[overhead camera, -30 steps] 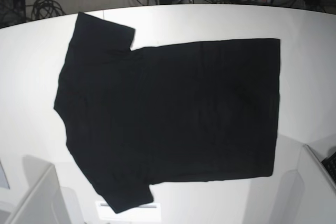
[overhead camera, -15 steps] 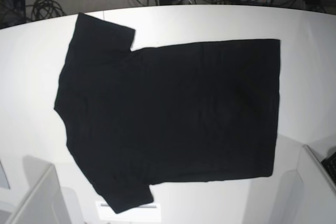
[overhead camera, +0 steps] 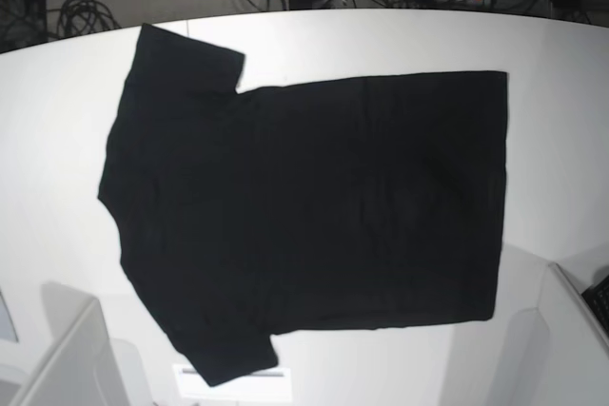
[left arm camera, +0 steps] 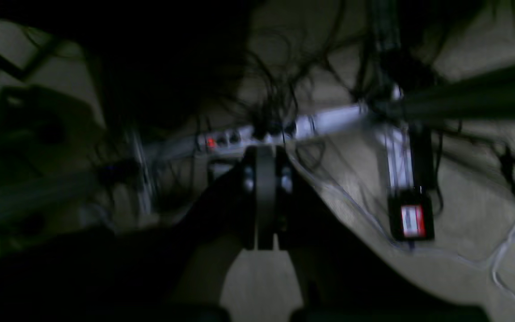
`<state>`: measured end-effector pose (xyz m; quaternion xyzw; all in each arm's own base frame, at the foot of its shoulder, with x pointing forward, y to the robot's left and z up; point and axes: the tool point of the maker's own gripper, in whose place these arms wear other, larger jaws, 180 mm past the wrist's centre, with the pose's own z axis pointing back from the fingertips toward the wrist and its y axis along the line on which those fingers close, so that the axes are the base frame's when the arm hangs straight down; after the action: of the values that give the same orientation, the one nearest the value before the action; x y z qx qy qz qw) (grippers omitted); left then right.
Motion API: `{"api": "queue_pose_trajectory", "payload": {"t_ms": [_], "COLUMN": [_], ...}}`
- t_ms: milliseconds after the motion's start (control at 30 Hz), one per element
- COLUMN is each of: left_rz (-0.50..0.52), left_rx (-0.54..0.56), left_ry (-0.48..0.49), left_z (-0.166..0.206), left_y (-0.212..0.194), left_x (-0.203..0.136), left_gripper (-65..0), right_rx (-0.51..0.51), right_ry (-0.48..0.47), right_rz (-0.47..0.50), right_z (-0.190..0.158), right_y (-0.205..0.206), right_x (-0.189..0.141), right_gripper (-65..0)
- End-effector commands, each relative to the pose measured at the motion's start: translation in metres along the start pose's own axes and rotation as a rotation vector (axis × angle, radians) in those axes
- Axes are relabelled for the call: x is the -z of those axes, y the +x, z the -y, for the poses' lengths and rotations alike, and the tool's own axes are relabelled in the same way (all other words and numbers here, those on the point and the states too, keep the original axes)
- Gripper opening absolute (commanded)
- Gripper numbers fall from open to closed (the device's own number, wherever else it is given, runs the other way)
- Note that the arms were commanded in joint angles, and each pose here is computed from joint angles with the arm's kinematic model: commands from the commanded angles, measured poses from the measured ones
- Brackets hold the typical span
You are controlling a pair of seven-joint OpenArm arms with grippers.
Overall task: Fold the T-shirt properly
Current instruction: 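Move both grippers down to the shirt's shoulder corners and grasp them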
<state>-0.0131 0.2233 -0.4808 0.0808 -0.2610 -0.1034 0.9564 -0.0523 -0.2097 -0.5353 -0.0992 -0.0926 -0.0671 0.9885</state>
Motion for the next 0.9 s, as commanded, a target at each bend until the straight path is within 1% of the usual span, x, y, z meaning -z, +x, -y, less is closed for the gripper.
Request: {"api": "queue_pose_trajectory", "payload": {"t_ms": [0,133,300,467,567,600,667,733,767,800,833,867], "left_rz": [0.025,0.097,0.19,0.323,0.381,0.39,0.394,0.38,0.39,0.403,0.412,0.415], "left_rx": [0.0,0.002,0.006,0.004,0.001,-0.014,-0.077,-0.164,-0.222,-0.275,-0.321,-0.36], "left_ry": [0.001,0.037,0.027,0.031,0.038,0.039,0.035,0.053,0.065,0.076,0.094,0.108], "left_z": [-0.002,-0.016,-0.014,-0.014,-0.016,-0.017,-0.02,-0.035,-0.045,-0.055,-0.066,-0.076], "left_y": [0.007,0.034,0.071,0.122,0.144,0.147,0.151,0.15,0.154,0.158,0.161,0.161], "left_x": [-0.008,-0.023,-0.041,-0.052,-0.052,-0.05,-0.046,-0.045,-0.043,-0.042,-0.041,-0.041], "left_gripper": [-65.0,-65.0,-65.0,-65.0,-65.0,-65.0,-65.0,-65.0,-60.7,-54.6,-48.7,-44.3], "right_rx": [0.008,0.046,0.099,0.135,0.138,0.149,0.188,0.229,0.259,0.291,0.311,0.31], "right_ry": [-0.021,-0.081,-0.143,-0.166,-0.163,-0.16,-0.139,-0.101,-0.072,-0.031,0.023,0.079], "right_rz": [0.036,0.146,0.282,0.454,0.568,0.603,0.652,0.659,0.646,0.63,0.616,0.606], "right_z": [0.009,0.032,0.053,0.062,0.06,0.058,0.053,0.05,0.047,0.041,0.033,0.026], "right_y": [0.008,0.044,0.092,0.158,0.196,0.206,0.227,0.242,0.247,0.251,0.257,0.261], "right_x": [-0.007,-0.029,-0.052,-0.068,-0.092,-0.1,-0.11,-0.11,-0.109,-0.107,-0.106,-0.105], "right_gripper": [-65.0,-65.0,-65.0,-65.0,-65.0,-65.0,-65.0,-65.0,-65.0,-61.5,-53.0,-45.5]}}
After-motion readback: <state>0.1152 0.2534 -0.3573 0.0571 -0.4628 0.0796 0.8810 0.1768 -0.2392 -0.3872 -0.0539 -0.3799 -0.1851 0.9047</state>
